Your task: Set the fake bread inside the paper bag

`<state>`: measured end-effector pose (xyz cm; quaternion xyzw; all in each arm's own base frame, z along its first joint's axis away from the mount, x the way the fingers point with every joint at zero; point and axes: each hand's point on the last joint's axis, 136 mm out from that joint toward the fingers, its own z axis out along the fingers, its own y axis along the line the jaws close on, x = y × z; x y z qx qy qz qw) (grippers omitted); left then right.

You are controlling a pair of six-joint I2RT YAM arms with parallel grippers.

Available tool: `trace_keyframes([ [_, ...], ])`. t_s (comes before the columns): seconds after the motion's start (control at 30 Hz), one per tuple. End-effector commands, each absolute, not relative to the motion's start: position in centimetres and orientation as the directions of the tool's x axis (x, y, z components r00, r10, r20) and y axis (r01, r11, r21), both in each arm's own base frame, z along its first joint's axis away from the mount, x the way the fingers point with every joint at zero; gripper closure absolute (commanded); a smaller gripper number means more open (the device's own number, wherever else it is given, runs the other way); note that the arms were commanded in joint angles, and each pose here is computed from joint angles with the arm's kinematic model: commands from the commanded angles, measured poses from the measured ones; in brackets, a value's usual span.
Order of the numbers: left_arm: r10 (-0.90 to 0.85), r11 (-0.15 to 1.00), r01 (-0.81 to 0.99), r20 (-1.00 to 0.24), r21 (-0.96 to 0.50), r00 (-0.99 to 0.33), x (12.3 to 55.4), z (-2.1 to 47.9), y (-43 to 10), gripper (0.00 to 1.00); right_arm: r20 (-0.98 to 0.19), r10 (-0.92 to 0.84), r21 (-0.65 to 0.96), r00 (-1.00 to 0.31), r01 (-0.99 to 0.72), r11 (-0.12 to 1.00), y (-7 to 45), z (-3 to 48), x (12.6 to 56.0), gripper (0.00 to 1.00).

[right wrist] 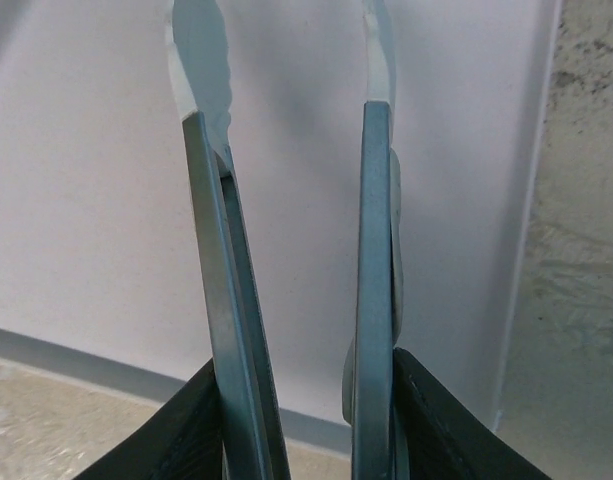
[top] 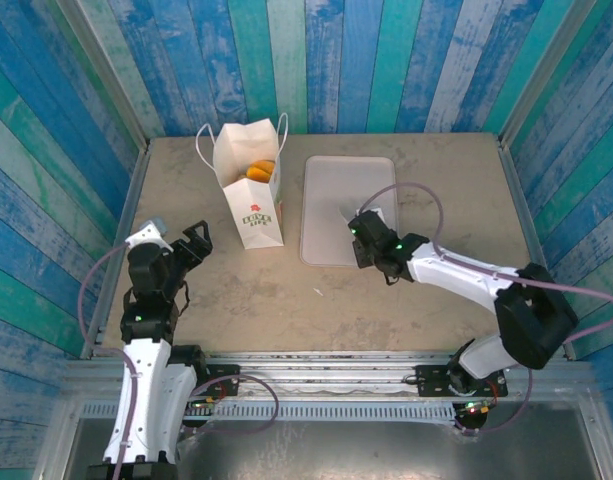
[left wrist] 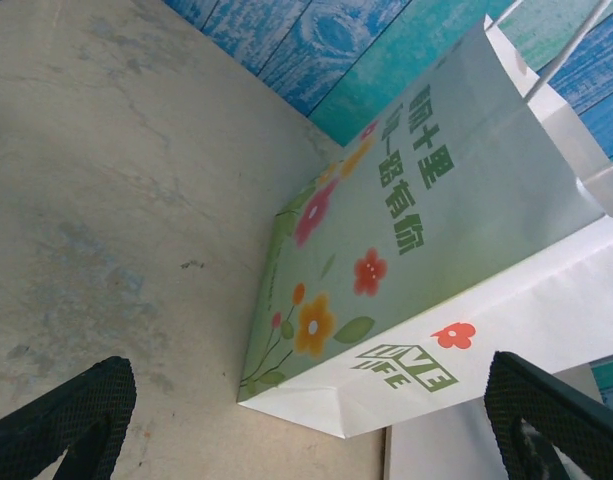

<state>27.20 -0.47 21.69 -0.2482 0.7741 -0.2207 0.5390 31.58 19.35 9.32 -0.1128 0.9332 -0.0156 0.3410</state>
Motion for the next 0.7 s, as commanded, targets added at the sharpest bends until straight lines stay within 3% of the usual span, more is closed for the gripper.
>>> trace_keyframes([
  [0.0, -0.628, 0.778, -0.173, -0.734, -0.604, -0.258, 27.4, 21.8, 0.4, 0.06, -0.682, -0.189, -0.088, -0.707, -0.177, 0.980, 19.7, 9.8, 32.8, 0.57],
  [0.67, -0.623, 0.781, -0.210, -0.752, -0.588, -0.216, 28.2, 23.0, 1.5, 0.06, -0.526, -0.095, -0.008, -0.845, -0.107, 0.994, 17.0, 3.9, 27.2, 0.39],
])
